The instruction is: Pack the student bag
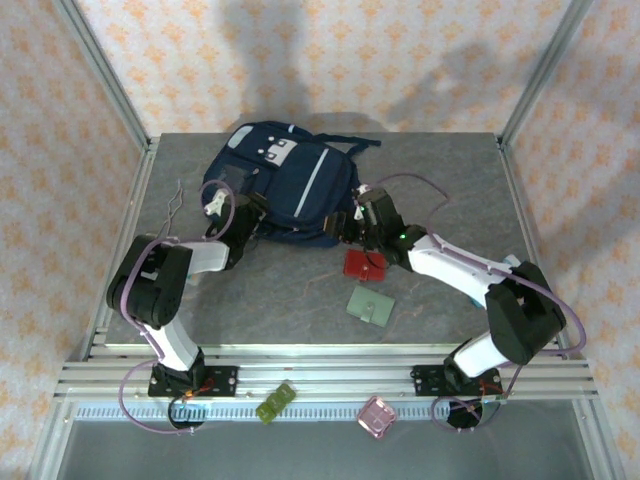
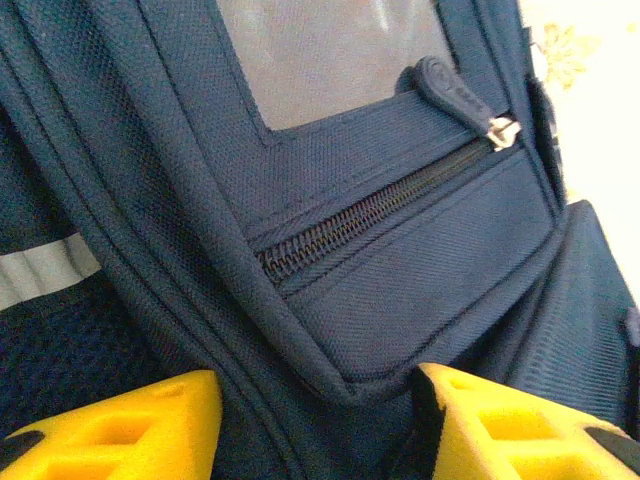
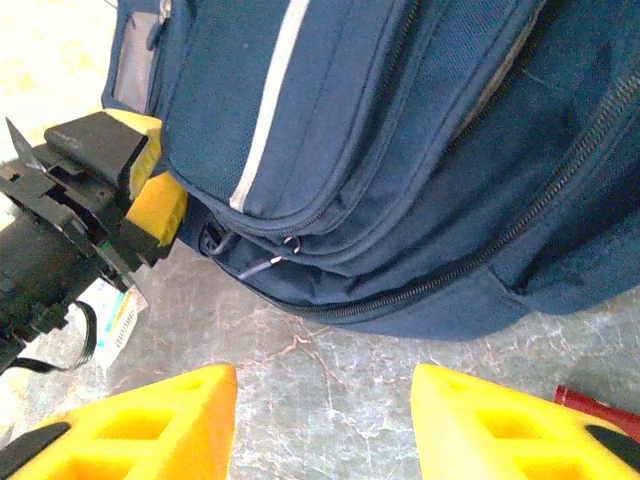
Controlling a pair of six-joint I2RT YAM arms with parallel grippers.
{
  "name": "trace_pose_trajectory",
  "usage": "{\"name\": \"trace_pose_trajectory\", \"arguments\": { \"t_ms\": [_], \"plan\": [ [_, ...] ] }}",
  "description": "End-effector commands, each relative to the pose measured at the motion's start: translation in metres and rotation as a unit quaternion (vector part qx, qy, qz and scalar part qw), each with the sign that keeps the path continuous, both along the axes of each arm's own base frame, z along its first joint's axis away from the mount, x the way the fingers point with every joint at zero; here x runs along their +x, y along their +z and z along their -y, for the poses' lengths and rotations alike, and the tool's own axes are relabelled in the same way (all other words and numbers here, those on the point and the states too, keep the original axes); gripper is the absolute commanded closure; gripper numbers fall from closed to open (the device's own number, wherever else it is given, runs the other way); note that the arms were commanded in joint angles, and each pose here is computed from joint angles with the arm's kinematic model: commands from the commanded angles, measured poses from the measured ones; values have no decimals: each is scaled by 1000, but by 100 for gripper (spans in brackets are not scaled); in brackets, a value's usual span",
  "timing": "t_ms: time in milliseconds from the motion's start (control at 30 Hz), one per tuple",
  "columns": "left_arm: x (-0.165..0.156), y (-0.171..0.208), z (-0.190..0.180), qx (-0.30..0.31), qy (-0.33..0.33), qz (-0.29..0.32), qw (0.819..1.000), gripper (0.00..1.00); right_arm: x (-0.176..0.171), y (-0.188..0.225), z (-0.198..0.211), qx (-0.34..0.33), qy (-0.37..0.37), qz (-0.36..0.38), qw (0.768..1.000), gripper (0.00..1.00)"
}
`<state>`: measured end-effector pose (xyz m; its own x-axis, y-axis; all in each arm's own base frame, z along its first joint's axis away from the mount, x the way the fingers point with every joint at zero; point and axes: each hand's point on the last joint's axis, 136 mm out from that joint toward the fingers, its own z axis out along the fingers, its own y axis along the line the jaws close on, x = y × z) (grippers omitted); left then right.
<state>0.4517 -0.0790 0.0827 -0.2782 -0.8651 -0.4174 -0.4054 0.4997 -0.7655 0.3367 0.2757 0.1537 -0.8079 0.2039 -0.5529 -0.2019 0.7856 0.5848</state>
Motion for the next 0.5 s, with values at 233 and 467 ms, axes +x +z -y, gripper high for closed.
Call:
{"name": "trace_pose_trajectory", "arguments": {
  "t_ms": [233, 467],
  "plan": [
    [7, -13, 10, -60, -11, -22, 998, 44, -3, 1, -4, 13, 2, 0, 1000, 51],
    [-18, -16, -1, -59, 9, -32, 998, 45, -3, 4, -2, 14, -1, 5, 1000, 51]
  ]
}}
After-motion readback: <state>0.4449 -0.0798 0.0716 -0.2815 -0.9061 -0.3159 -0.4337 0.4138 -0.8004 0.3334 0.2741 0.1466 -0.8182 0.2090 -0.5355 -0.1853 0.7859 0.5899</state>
